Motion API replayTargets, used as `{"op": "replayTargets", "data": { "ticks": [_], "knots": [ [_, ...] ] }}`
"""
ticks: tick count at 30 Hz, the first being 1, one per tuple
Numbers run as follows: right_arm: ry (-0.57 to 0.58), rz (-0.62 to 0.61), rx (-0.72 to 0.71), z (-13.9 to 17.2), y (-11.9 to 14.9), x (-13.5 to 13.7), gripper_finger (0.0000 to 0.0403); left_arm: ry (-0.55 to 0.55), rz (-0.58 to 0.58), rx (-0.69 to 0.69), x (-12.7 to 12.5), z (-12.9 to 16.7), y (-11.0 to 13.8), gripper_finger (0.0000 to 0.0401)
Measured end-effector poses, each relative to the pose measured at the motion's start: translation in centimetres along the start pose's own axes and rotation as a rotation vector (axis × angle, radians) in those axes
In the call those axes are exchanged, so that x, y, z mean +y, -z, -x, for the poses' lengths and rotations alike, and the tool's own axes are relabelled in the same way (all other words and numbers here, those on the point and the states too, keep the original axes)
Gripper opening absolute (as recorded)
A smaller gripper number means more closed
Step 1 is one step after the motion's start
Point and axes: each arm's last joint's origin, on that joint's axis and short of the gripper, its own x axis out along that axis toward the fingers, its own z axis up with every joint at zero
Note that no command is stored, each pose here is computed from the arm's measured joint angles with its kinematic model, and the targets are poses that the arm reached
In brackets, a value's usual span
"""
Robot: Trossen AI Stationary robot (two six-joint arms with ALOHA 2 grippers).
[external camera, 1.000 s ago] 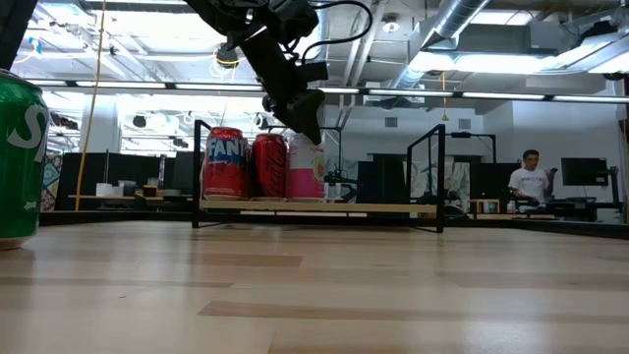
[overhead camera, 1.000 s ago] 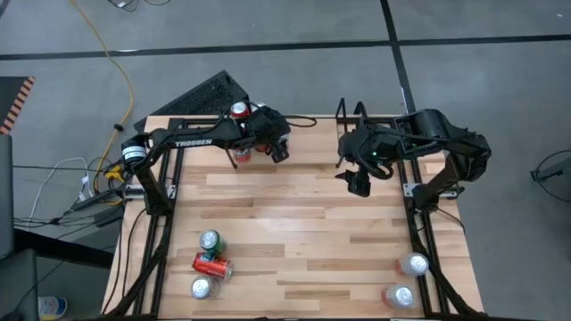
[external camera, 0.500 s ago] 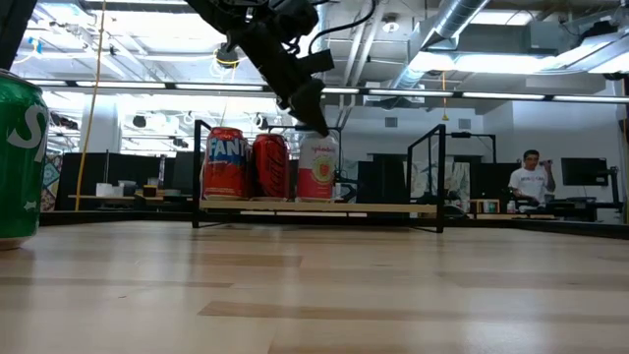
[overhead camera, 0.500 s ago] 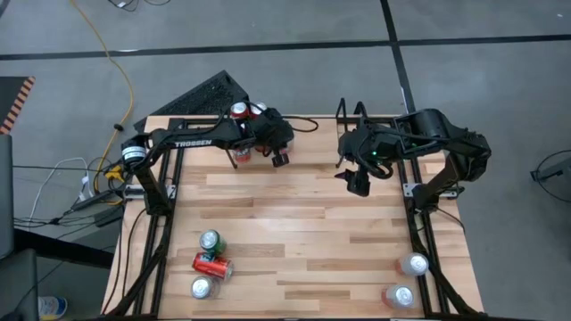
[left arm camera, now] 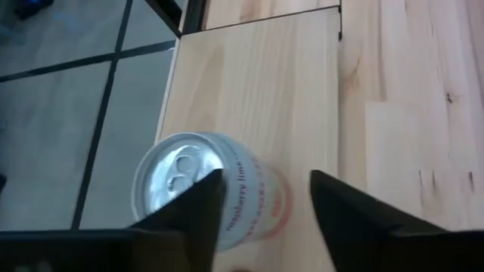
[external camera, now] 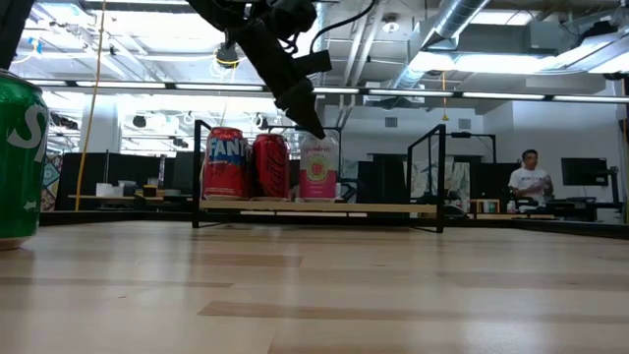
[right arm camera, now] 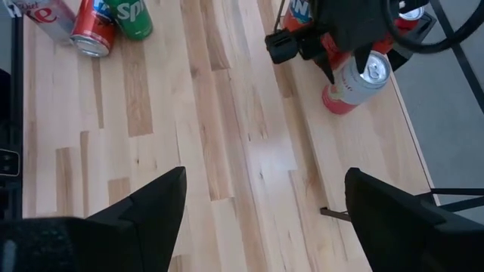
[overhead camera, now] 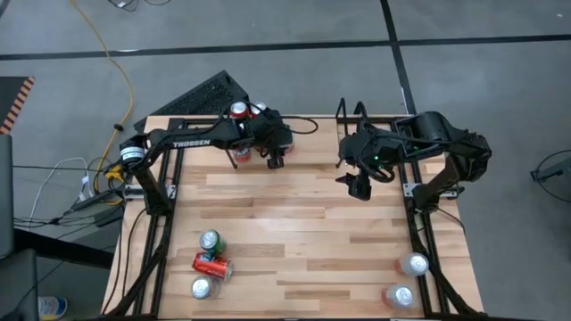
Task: Place canned beverage on shelf
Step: Put the pink white soda can on the shelf
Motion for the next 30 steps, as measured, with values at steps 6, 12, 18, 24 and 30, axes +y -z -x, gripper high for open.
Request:
{"op": "replayTargets", "data": {
  "ticks": [6, 12, 18, 24, 30],
  "knots": [
    [-0.002, -0.006, 0.0, 0.0, 0.0, 0.1, 0.0333, -0.052, -0.029, 0.032, -0.7, 0.1, -0.2, 0.0273],
    [-0.001, -0.006, 0.0, 0.0, 0.0, 0.1, 0.0333, -0.121, -0.124, 0.011, -1.4, 1.4, -1.2, 0.029],
    [-0.001, -0.006, -0.001, 0.0, 0.0, 0.1, 0.0333, -0.161, -0.205, -0.08, -0.5, 2.0, -2.1, 0.0291],
    [-0.002, -0.01, -0.001, 0.0, 0.0, 0.1, 0.0333, -0.068, -0.148, -0.103, 2.3, 1.4, -0.6, 0.0291],
    [0.0, -0.007, -0.001, 0.0, 0.0, 0.0, 0.0333, -0.037, -0.124, -0.139, 4.1, 1.3, 0.2, 0.0291]
  ]
}}
